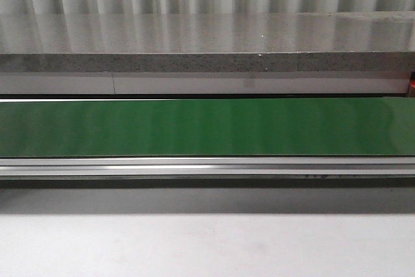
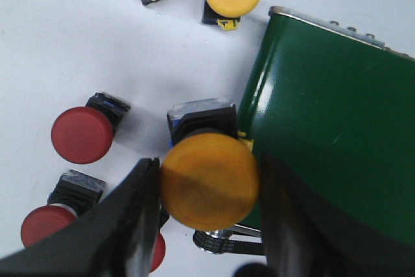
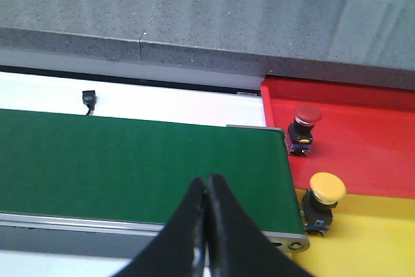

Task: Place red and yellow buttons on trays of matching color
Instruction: 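Lower the left gripper onto a yellow button beside the belt, then grasp the yellow button and set it on the belt with the left gripper, then grasp a red push button from the pile with the left gripper, then set the red button on the belt and open the left gripper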

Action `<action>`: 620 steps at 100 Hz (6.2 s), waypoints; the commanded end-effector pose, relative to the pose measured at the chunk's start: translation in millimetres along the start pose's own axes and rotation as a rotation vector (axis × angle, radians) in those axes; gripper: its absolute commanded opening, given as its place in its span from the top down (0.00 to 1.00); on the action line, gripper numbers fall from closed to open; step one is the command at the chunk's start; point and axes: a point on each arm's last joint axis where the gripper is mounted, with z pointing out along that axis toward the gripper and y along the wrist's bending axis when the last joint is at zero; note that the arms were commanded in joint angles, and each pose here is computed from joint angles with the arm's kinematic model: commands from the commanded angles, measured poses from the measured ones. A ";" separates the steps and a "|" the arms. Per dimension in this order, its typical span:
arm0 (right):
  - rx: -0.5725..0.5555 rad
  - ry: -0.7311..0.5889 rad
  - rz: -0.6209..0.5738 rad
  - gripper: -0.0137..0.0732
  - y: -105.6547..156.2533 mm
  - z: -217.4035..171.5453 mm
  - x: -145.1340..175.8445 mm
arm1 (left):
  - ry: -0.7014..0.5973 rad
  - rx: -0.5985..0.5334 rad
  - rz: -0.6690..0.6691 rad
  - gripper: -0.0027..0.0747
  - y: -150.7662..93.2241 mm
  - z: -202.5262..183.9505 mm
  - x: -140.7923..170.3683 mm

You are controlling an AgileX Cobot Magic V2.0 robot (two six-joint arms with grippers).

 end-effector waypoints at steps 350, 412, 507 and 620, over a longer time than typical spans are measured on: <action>0.007 -0.087 -0.011 0.92 -0.7 -2.2 -13.7 | 0.297 -0.135 -0.574 0.26 108.5 70.4 47.1; 0.007 -0.087 -0.011 0.92 -0.7 -2.2 -13.7 | 0.258 -0.137 -0.556 0.74 108.5 65.8 45.1; 0.007 -0.087 -0.011 0.92 -0.7 -2.2 -13.7 | -0.126 -0.052 -0.008 0.74 -22.4 -63.9 40.5; 0.007 -0.088 -0.011 0.92 -0.7 -2.2 -13.7 | 0.095 0.067 0.279 0.31 -88.4 8.0 26.7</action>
